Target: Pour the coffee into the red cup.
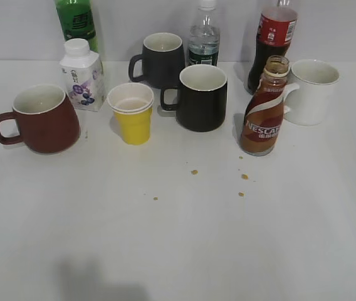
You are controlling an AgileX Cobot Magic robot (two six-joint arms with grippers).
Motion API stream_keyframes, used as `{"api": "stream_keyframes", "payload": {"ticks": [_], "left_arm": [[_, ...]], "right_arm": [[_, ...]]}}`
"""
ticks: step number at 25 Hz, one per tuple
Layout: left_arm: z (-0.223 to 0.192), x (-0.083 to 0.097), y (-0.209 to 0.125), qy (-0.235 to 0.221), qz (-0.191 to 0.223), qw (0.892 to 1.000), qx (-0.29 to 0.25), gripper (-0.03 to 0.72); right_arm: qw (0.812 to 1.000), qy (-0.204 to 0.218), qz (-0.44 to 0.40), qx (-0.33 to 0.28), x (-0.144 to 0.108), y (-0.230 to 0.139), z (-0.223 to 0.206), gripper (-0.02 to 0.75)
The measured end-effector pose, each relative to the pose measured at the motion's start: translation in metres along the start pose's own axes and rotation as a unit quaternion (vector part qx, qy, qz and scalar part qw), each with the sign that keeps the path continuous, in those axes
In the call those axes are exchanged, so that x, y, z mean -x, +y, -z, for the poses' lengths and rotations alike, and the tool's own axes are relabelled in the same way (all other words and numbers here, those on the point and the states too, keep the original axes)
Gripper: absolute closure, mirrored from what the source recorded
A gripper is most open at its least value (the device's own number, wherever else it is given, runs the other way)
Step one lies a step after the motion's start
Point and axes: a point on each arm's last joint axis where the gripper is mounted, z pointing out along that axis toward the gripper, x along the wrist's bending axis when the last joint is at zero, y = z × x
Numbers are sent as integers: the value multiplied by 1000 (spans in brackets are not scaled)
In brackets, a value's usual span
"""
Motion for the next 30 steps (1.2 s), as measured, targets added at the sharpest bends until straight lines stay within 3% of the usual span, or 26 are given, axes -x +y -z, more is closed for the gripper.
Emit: {"api": "stream_keyframes", "payload": {"ticks": [30], "left_arm": [[0, 0, 0, 0, 0, 1000, 0, 379]], "right_arm": [[1000, 0, 0, 0, 0, 0, 0, 172]]}}
